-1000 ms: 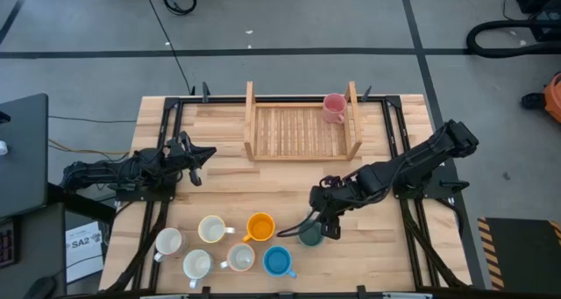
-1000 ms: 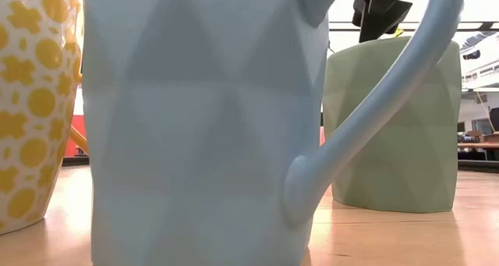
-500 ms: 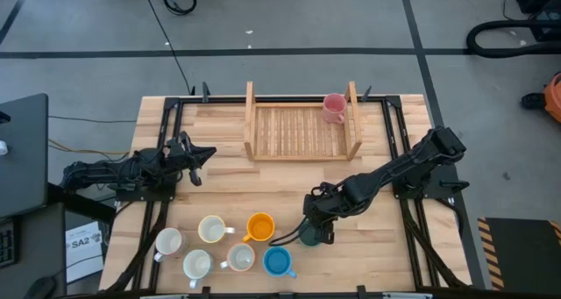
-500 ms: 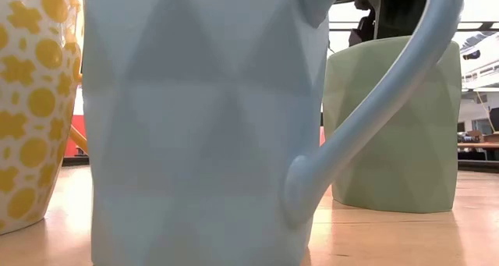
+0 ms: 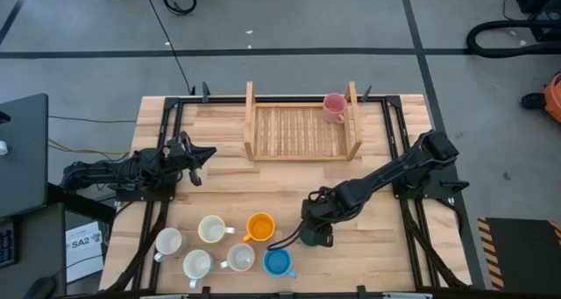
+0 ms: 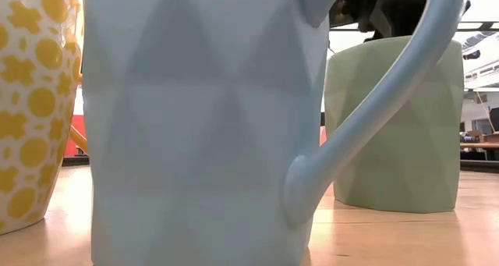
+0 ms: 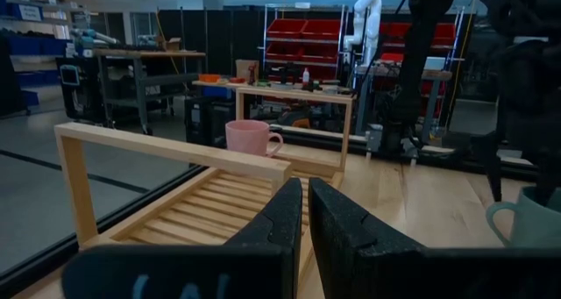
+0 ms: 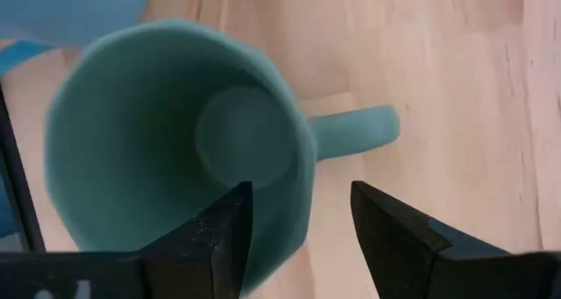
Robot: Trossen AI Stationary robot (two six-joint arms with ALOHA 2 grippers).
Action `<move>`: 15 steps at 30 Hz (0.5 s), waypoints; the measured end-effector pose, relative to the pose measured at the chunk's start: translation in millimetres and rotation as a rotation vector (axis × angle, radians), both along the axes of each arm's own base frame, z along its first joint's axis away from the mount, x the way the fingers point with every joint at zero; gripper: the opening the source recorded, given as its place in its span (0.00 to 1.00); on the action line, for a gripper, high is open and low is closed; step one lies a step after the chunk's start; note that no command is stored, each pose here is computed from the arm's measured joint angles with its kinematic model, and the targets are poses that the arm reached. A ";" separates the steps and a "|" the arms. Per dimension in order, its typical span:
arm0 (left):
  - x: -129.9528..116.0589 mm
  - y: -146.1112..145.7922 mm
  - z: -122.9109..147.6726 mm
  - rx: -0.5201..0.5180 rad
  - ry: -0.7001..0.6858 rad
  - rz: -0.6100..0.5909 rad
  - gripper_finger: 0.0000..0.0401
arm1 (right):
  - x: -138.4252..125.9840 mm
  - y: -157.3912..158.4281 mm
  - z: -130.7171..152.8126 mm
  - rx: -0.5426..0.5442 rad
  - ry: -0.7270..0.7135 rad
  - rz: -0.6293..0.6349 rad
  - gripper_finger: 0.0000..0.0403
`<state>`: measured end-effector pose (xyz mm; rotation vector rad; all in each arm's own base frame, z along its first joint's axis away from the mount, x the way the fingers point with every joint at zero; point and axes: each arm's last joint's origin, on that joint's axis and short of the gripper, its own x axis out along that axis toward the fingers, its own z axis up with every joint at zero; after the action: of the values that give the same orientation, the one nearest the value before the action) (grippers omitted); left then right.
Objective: Place coffee mugs
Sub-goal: Put the green mug on the shelf
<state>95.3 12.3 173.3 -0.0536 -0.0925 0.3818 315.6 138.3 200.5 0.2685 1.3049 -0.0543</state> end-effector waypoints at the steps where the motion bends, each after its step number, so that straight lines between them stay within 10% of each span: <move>1: 0.0 0.0 0.1 0.000 -0.001 0.000 0.07 | 0.6 0.2 -2.3 -0.003 0.007 0.000 0.49; 15: 0.0 0.0 0.1 0.000 -0.002 0.000 0.07 | 2.2 -0.1 -7.2 -0.009 0.021 -0.002 0.15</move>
<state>95.3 12.3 173.3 -0.0542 -0.0941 0.3814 317.8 138.2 193.3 0.2622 1.3248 -0.0653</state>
